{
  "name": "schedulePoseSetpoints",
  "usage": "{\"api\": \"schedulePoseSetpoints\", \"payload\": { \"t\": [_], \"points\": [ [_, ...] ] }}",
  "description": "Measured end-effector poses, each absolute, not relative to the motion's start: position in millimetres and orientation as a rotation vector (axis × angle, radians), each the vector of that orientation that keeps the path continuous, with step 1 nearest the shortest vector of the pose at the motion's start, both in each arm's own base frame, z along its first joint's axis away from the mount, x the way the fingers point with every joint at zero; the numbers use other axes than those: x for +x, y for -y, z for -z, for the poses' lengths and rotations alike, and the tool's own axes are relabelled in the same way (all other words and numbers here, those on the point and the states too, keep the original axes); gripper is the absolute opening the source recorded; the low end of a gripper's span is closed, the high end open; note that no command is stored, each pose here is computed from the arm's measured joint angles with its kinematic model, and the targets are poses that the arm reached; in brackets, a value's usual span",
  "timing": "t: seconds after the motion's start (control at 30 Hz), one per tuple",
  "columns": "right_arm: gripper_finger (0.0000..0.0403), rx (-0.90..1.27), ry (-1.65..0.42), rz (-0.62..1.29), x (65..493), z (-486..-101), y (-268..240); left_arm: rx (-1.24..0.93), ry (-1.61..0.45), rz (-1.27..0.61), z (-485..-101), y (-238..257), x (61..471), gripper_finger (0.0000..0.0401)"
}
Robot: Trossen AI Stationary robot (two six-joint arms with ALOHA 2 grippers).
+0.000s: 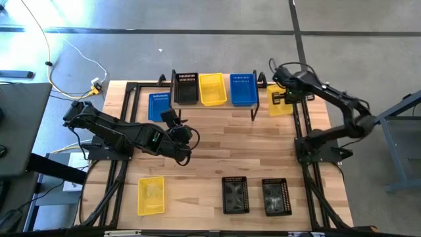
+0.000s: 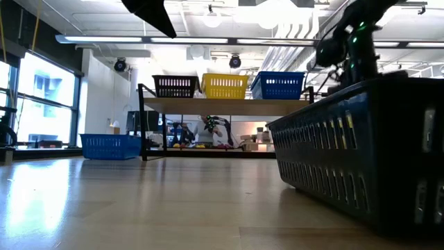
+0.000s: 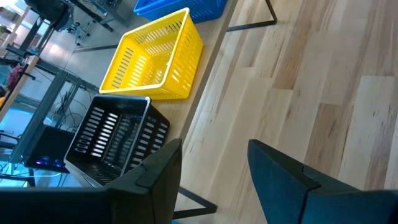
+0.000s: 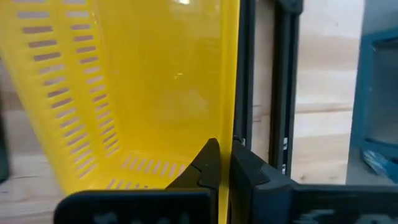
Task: Stack baskets on shelf by color
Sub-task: Stack the right yellow bin on top of the yellow bin on the shelf
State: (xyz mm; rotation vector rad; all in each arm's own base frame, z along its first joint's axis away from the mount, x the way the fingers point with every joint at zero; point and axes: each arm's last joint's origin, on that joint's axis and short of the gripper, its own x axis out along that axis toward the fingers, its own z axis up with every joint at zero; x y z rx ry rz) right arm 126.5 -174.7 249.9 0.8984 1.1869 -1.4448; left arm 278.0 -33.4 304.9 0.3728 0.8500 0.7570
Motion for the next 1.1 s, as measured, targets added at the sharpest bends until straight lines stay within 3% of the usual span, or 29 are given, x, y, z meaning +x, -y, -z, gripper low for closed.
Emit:
{"api": "schedulePoseSetpoints", "payload": {
  "t": [0.5,0.83,1.1],
  "points": [
    [0.0000,0.743,-0.676,1.431,87.6,-318.7,127.3,0.373,-0.850,-0.757,-304.9,33.4,278.0,0.0172],
    [0.0000,0.647,-0.334,1.174,76.1,-354.1,101.4,0.375,-0.851,-0.756,-304.9,33.4,278.0,0.0172],
    [0.0000,0.608,-0.241,0.949,83.5,-366.4,76.0,0.420,-0.870,-0.733,-304.9,34.2,277.9,0.0172]
  ]
}}
